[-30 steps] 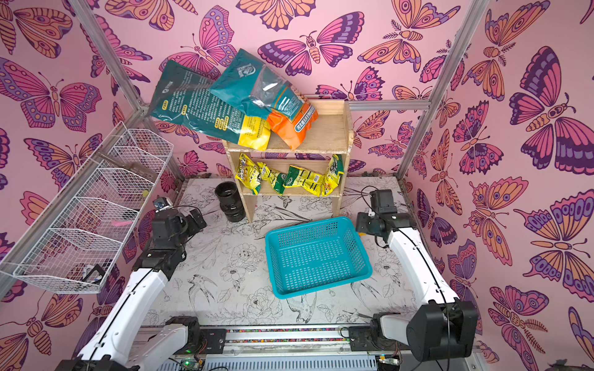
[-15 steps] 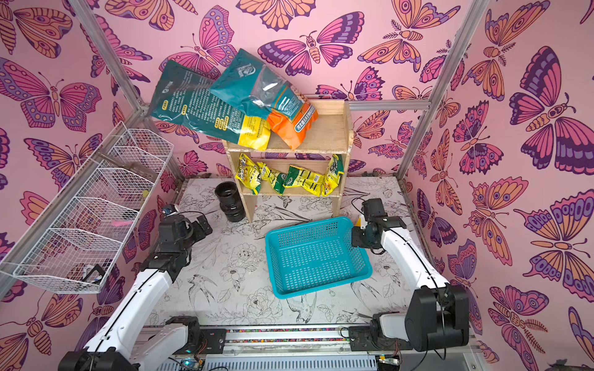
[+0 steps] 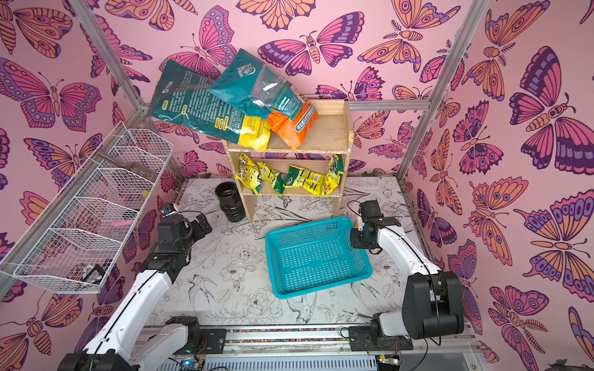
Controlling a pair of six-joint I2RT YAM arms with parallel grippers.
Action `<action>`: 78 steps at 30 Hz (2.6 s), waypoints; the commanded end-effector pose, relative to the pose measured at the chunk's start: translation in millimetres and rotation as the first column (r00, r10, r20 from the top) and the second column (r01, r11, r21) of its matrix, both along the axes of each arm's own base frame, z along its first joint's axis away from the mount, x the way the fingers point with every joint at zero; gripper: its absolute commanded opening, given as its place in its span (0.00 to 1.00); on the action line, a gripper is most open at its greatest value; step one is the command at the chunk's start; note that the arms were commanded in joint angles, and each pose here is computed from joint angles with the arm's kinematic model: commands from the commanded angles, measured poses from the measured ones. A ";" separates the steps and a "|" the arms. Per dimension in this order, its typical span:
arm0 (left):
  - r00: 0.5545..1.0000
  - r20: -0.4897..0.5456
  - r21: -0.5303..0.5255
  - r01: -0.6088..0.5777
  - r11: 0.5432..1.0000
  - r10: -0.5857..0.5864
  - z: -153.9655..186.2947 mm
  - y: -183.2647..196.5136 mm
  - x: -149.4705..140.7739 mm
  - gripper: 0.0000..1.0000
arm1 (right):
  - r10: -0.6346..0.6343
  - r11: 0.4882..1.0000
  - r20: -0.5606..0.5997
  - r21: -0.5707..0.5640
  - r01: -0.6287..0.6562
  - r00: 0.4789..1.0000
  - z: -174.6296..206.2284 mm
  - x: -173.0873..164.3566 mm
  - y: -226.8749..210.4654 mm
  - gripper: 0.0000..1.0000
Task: Take down the fertilizer bag from the shelf
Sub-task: Adjust the storage box at the center of the board, then pick up the fertilizer bag from the shelf.
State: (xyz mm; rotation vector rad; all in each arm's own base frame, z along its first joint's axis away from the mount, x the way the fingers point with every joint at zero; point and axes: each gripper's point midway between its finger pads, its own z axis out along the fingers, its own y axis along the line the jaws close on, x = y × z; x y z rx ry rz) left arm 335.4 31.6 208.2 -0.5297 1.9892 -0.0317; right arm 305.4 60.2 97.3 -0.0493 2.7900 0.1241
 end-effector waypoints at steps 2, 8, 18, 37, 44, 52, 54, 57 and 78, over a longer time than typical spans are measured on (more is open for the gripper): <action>1.000 0.026 0.011 0.003 1.000 -0.003 4.7 0.8 -2.6 1.00 | -0.002 1.000 -0.002 -0.021 0.002 1.000 -2.8 -0.3 -2.4 0.23; 0.999 0.032 0.012 0.002 1.000 -0.002 6.0 1.0 -3.1 1.00 | 0.033 0.999 -0.001 -0.032 -0.033 0.999 2.7 -6.0 5.2 0.16; 0.999 0.042 0.011 0.000 1.000 0.000 9.1 1.3 -4.0 1.00 | 0.087 0.996 -0.016 -0.023 -0.088 0.996 17.0 -36.7 39.1 0.16; 0.998 0.062 0.023 -0.024 0.999 0.022 15.1 5.7 -8.0 1.00 | 0.017 0.996 0.000 -0.087 -0.017 1.000 -5.1 -48.5 68.9 0.21; 0.998 0.056 0.027 -0.028 0.999 0.026 12.7 6.6 -8.2 1.00 | 0.041 0.991 -0.014 -0.124 -0.043 0.999 -4.0 -42.2 69.3 0.35; 0.999 0.036 0.014 -0.031 0.999 0.031 6.3 6.4 -5.4 1.00 | 0.064 0.994 0.082 -0.097 -0.056 0.995 48.2 -28.5 75.2 0.85; 0.999 0.035 0.011 -0.042 0.999 0.042 5.4 7.8 -5.7 1.00 | 0.067 0.994 0.119 -0.096 -0.056 0.991 66.5 -25.1 74.5 0.92; 0.998 0.032 0.008 -0.060 0.998 0.059 4.9 10.2 -7.0 1.00 | 0.067 0.993 0.169 -0.107 -0.049 0.983 89.4 -20.7 71.0 0.93; 0.923 0.311 -0.237 0.307 0.922 -0.227 172.2 -72.9 -7.7 1.00 | 0.341 0.917 0.723 -0.115 -0.381 0.601 340.1 -12.1 193.3 0.91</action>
